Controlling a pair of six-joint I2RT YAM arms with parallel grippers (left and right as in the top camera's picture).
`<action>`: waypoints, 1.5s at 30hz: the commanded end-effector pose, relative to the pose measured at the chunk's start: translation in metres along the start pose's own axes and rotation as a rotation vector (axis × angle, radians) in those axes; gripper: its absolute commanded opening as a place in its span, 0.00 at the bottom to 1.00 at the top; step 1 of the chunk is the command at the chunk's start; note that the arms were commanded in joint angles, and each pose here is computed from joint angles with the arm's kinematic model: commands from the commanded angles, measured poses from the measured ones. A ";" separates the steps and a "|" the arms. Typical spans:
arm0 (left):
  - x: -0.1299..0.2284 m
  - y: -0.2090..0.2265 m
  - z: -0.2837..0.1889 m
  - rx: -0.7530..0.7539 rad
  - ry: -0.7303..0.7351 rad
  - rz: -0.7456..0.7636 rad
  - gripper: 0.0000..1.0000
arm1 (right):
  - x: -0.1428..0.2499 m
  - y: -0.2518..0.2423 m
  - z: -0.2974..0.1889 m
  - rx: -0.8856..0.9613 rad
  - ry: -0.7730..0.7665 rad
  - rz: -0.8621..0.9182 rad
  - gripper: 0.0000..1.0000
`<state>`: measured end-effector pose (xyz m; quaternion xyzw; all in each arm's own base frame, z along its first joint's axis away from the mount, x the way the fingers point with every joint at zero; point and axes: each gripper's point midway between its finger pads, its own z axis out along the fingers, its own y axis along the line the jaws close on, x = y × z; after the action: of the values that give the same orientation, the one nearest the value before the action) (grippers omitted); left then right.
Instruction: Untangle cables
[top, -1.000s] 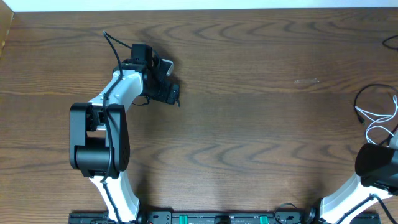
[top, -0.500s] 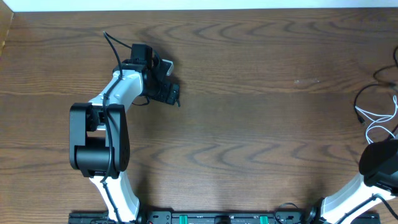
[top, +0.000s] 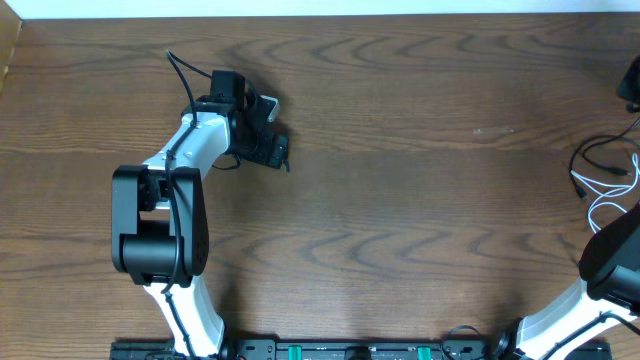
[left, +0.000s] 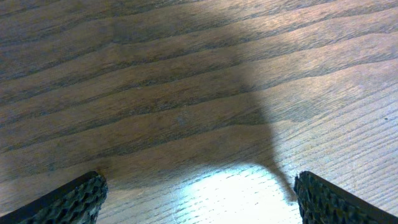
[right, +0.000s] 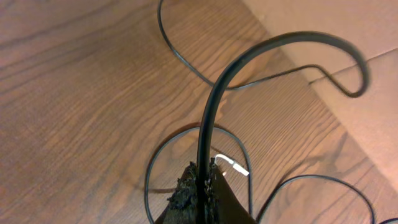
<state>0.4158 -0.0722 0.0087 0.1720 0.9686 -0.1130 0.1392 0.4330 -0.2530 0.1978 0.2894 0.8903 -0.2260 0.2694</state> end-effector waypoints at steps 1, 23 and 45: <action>-0.001 0.000 -0.005 -0.004 -0.005 0.006 0.98 | 0.005 0.000 0.007 -0.003 0.001 0.049 0.01; -0.001 0.000 -0.005 -0.004 -0.005 0.006 0.97 | 0.049 0.015 0.057 -0.067 0.150 0.086 0.99; -0.001 0.000 -0.005 -0.004 -0.005 0.005 0.98 | 0.125 0.043 0.009 -0.271 0.517 0.136 0.99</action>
<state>0.4158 -0.0722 0.0087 0.1720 0.9686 -0.1130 0.1392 0.3774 -0.2004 0.0895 0.3482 0.9317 -0.0677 0.0779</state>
